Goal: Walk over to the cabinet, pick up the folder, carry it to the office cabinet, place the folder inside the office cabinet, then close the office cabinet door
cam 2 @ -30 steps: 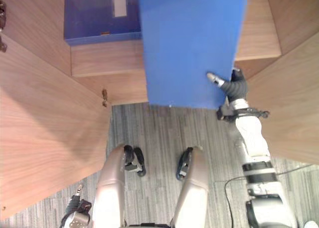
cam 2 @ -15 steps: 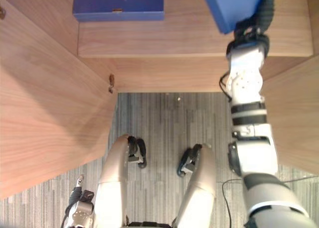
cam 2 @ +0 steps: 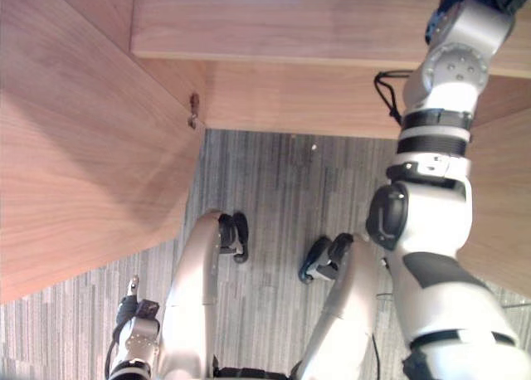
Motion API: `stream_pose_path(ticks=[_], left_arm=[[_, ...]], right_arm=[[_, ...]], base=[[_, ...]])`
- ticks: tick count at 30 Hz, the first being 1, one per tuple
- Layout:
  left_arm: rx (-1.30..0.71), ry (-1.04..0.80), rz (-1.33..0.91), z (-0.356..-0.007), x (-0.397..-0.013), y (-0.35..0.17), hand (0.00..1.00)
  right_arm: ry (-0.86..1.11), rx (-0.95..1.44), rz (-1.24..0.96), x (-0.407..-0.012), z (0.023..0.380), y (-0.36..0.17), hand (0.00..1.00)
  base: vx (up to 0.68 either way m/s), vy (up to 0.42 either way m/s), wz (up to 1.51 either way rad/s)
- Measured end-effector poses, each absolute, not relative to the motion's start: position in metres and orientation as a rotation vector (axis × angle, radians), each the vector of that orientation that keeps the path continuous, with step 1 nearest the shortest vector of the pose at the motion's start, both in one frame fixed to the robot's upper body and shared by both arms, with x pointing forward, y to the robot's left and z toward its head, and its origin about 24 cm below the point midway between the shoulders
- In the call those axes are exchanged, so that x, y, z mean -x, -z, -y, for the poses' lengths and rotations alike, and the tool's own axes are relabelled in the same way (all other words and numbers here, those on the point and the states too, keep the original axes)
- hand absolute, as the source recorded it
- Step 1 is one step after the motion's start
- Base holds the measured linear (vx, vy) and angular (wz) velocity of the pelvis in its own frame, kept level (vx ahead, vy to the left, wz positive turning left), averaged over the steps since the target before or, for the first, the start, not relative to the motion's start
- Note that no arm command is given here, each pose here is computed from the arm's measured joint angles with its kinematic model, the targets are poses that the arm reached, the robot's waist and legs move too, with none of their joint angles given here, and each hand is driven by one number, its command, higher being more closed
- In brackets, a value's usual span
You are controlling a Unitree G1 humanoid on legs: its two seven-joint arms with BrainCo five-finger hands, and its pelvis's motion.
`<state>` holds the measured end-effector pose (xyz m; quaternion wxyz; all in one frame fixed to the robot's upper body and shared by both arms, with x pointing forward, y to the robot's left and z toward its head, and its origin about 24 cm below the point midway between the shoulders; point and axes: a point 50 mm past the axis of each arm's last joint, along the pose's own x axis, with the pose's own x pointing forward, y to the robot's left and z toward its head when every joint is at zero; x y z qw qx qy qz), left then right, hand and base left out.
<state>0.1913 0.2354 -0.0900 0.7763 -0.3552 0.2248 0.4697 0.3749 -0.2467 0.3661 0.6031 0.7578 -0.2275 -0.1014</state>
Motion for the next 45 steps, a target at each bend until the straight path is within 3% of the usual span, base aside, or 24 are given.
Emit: stream_pose_path(ticks=[11,12,18,27,40,45], left_arm=[[0.755,-1.086,-0.462,-0.244,-0.189,0.085,0.00],[0.752,-1.086,-0.458,-0.245,-0.189,0.085,0.00],[0.745,-1.085,-0.454,-0.246,-0.189,0.084,0.00],[0.733,-1.093,-0.454,-0.247,-0.182,0.086,0.00],[0.728,-1.026,-0.394,-0.244,-0.193,0.075,0.00],[0.713,-1.004,-0.387,-0.243,-0.196,0.073,0.00]], right_arm=[[0.243,-1.672,0.553,-0.369,0.250,-0.385,1.00],[0.245,-1.640,0.559,-0.368,0.251,-0.387,0.00],[0.228,-1.575,0.586,-0.364,0.248,-0.398,0.00],[0.098,-1.230,0.805,-0.341,0.245,-0.444,0.00],[0.066,-0.890,0.780,-0.351,0.220,-0.441,0.00],[0.118,-0.812,0.656,-0.373,0.218,-0.406,0.00]], base=[[0.00,-0.053,0.05],[-0.01,-0.046,0.00],[0.00,-0.044,0.03],[0.03,-0.039,0.04],[0.01,-0.010,-0.01],[0.03,-0.017,0.02]])
